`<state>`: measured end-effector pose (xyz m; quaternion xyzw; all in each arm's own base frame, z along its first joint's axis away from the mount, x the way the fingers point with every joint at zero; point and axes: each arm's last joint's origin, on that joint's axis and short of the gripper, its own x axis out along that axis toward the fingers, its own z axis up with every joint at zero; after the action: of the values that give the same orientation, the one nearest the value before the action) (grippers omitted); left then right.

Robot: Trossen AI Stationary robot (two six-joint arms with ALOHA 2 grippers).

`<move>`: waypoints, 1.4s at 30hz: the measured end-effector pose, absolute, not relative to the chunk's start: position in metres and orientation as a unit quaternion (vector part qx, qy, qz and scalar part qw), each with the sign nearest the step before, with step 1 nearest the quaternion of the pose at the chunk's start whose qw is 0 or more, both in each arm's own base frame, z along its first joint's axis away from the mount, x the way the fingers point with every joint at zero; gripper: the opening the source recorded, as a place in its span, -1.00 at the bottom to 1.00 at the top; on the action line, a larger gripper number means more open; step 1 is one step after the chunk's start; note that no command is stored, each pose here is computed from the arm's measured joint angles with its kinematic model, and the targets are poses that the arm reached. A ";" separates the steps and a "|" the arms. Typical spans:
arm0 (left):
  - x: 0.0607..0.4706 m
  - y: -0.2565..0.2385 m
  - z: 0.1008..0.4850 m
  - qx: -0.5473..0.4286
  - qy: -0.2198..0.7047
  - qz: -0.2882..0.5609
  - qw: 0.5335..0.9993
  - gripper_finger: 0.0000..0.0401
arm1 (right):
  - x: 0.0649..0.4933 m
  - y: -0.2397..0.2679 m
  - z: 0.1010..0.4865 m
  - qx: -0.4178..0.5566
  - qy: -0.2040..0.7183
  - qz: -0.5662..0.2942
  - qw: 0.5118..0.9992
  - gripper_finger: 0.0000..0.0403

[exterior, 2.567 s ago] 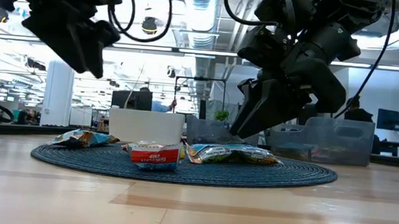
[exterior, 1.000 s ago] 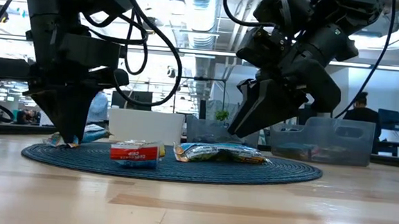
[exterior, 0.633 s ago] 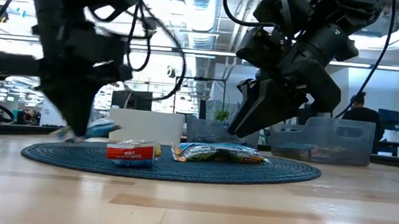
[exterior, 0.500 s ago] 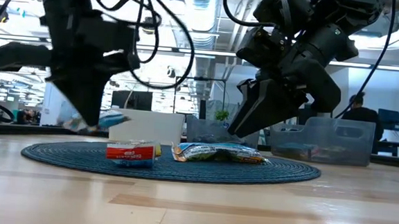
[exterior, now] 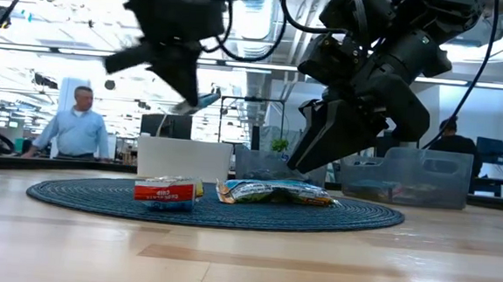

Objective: Pick and place Granola Bars by type
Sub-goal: Put the yellow granola bar into the white bin

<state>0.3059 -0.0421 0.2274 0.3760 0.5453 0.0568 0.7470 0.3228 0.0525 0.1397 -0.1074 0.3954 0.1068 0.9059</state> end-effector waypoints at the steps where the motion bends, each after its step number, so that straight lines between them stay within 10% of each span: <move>1: 0.309 -0.031 0.230 0.375 0.547 0.068 0.746 -1.00 | 0.323 0.053 0.140 -0.107 0.395 0.107 0.906 -0.31; 15: 0.299 0.147 0.242 0.251 0.533 0.209 0.781 -1.00 | 0.323 0.052 0.140 -0.109 0.395 0.107 0.906 -0.31; 30: 0.308 0.135 0.242 0.176 0.473 0.108 0.857 -0.99 | 0.323 0.052 0.140 -0.107 0.396 0.107 0.906 -0.31; 42: 0.299 0.156 0.243 0.066 0.442 0.100 0.889 -0.17 | 0.323 0.052 0.140 -0.107 0.396 0.107 0.906 -0.31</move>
<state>0.2986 0.1564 0.2426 0.0662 0.4417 0.1005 0.8890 0.3227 0.0525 0.1396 -0.1074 0.3957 0.1069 0.9058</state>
